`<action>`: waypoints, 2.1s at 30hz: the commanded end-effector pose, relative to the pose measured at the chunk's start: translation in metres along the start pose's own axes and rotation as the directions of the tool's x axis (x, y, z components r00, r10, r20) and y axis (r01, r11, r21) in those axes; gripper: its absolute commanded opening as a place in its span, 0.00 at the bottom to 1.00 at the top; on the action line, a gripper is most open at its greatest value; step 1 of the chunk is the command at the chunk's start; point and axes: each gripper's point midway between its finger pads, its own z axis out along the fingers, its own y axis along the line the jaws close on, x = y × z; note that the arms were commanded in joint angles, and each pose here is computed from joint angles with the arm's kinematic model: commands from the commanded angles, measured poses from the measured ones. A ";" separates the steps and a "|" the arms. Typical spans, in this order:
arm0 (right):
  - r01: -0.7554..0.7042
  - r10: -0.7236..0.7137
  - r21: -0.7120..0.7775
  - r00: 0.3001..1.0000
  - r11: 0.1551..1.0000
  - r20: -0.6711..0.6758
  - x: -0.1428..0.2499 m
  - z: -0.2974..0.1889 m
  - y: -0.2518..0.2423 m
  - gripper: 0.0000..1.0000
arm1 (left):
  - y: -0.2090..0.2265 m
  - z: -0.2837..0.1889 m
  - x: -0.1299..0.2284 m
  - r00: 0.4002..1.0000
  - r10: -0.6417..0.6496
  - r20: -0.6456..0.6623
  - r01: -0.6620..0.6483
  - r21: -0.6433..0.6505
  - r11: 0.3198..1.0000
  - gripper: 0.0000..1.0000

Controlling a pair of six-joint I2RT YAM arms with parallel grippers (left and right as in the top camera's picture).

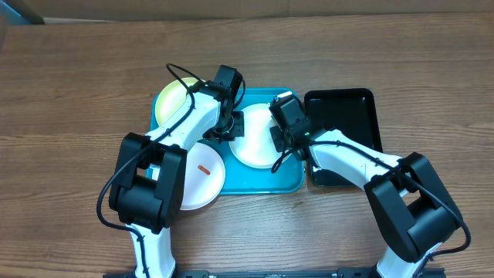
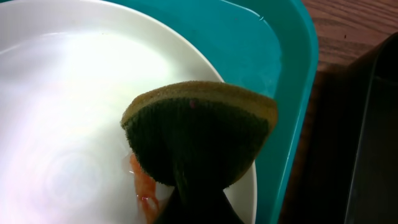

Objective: Clean dirty plates on tray and stack at the side
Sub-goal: 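Wipe the white plate with the sponge using the right gripper, then return the sponge to the black tray with the right gripper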

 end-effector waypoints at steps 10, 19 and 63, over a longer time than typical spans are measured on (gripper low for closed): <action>-0.006 -0.013 -0.141 0.991 0.990 -0.135 0.042 0.033 0.027 0.04 | 0.005 0.005 0.004 1.000 0.004 -0.022 -0.004 -0.016 1.000 0.04; -0.020 -0.018 -0.205 0.983 0.979 -0.184 0.052 0.029 0.036 0.04 | 0.005 0.005 0.004 1.000 0.004 -0.023 -0.004 -0.016 1.000 0.04; -0.521 0.456 -0.187 0.838 0.833 -0.300 0.011 -0.044 -0.140 0.04 | 0.005 0.005 0.004 1.000 0.004 -0.020 -0.004 -0.015 1.000 0.08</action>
